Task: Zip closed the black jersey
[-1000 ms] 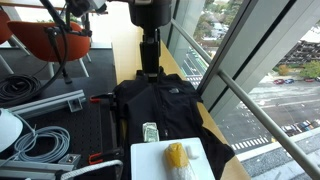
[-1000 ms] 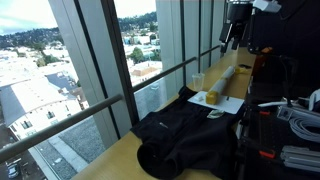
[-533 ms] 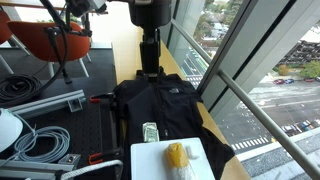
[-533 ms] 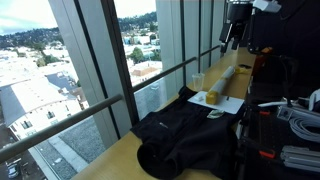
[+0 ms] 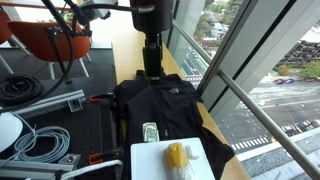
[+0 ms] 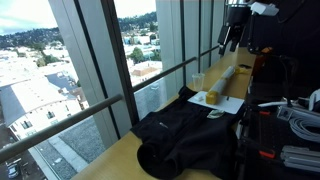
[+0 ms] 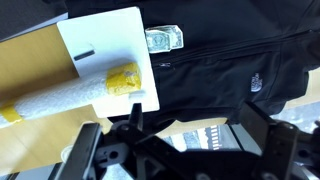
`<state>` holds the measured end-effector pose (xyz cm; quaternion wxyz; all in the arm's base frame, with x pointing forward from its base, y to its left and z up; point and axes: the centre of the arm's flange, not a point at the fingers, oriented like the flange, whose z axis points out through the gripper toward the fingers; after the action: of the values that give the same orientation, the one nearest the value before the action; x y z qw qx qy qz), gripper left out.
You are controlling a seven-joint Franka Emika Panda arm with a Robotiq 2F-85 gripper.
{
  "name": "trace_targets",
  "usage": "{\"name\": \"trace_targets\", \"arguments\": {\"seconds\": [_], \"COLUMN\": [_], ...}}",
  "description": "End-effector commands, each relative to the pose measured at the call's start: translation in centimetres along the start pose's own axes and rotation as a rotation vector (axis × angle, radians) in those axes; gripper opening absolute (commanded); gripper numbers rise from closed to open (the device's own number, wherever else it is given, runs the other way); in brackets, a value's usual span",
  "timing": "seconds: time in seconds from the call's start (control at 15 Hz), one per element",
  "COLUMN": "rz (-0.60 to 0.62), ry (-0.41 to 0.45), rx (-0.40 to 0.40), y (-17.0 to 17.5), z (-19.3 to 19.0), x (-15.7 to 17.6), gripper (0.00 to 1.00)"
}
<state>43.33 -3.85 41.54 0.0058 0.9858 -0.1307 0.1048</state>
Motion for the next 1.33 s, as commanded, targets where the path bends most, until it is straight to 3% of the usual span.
{"name": "trace_targets", "arguments": {"seconds": [0.0,0.33,0.67,1.27], "rz": [-0.022,-0.082,-0.194,-0.219], "ry": [0.022,0.009,-0.095,-0.156], "rx": [0.051,0.124,0.212,0.159], "y": [-0.3,-1.0,-1.7,1.4], "z": [2.3,6.6,12.2,20.6], "x": [0.9,2.6,3.9,7.7], "gripper": [1.0,1.0,1.0,1.0]}}
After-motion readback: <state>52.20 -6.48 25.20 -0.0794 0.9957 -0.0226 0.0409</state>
